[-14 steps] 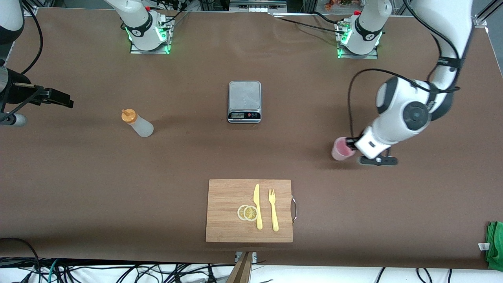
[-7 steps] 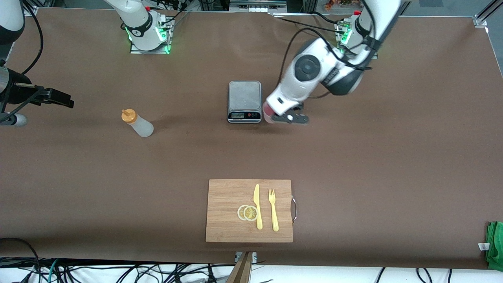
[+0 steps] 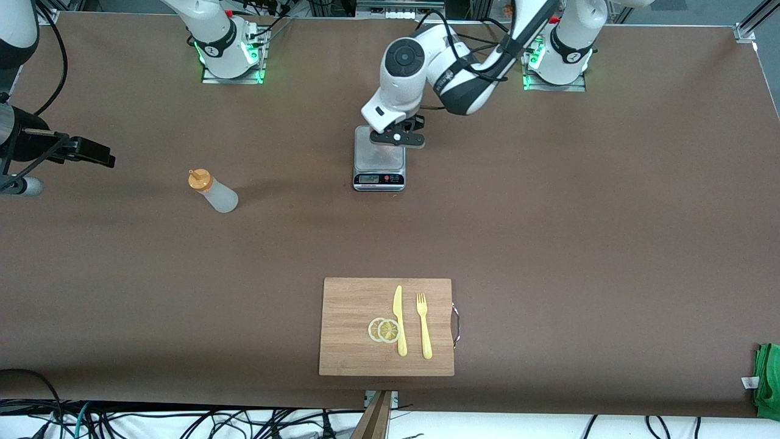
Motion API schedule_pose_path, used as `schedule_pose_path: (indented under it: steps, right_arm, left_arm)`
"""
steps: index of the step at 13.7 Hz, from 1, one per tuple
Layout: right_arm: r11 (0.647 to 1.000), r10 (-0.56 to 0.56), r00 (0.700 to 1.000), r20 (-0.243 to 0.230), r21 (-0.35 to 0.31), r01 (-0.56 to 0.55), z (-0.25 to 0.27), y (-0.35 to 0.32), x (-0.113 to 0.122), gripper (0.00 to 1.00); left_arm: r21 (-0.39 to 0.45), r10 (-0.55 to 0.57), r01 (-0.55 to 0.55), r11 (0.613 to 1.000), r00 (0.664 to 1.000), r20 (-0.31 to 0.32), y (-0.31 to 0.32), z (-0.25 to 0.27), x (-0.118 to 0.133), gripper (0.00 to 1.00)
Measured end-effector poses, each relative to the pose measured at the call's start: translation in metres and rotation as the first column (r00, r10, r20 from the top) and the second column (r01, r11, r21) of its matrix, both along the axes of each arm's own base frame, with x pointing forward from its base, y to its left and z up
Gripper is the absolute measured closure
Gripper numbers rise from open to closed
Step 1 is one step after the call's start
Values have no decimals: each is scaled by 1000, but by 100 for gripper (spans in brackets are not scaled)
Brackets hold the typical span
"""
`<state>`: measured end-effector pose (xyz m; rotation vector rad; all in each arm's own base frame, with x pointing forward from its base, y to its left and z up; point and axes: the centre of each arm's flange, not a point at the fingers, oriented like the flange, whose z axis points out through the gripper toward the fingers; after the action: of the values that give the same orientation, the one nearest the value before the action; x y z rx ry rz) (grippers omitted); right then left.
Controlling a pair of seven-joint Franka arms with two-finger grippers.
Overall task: Add sauce to pink cup with both arms
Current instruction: 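Carry the pink cup with the left gripper onto the scale, then release the cup with the left gripper while the right gripper reaches the bottle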
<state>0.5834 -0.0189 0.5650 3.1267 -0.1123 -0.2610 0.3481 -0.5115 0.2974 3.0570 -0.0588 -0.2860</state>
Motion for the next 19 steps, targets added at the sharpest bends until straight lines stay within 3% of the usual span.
schedule_pose_path:
  steps: [3, 10, 13, 14, 16, 19]
  right_arm:
    - [1000, 0, 1000, 0, 0, 0, 0, 0, 0, 0]
    - [1000, 8, 1000, -2, 2, -8, -1, 0, 0, 0]
    - [992, 118, 993, -23, 37, -117, -16, 2, 5, 0]
    - [979, 194, 981, -25, 75, -191, -22, 3, 7, 0]
    - [928, 338, 941, -8, 172, -331, -36, -7, 11, 0]
    - [786, 540, 840, 62, 320, -529, -68, -47, 15, 0]
  left_arm:
    - [-20, 20, -20, 1000, 1000, -2, -13, -17, -10, 96]
    - [-24, 52, -52, 998, 999, 7, -7, -19, 5, 96]
    - [-24, 60, -59, 998, 998, 10, -5, -19, 9, 96]
    - [-22, 63, -63, 998, 998, 11, -4, -20, 11, 92]
    - [-15, 76, -76, 997, 997, 12, 1, -24, 18, 74]
    - [-39, 108, -108, 993, 994, 2, 0, -19, 25, 41]
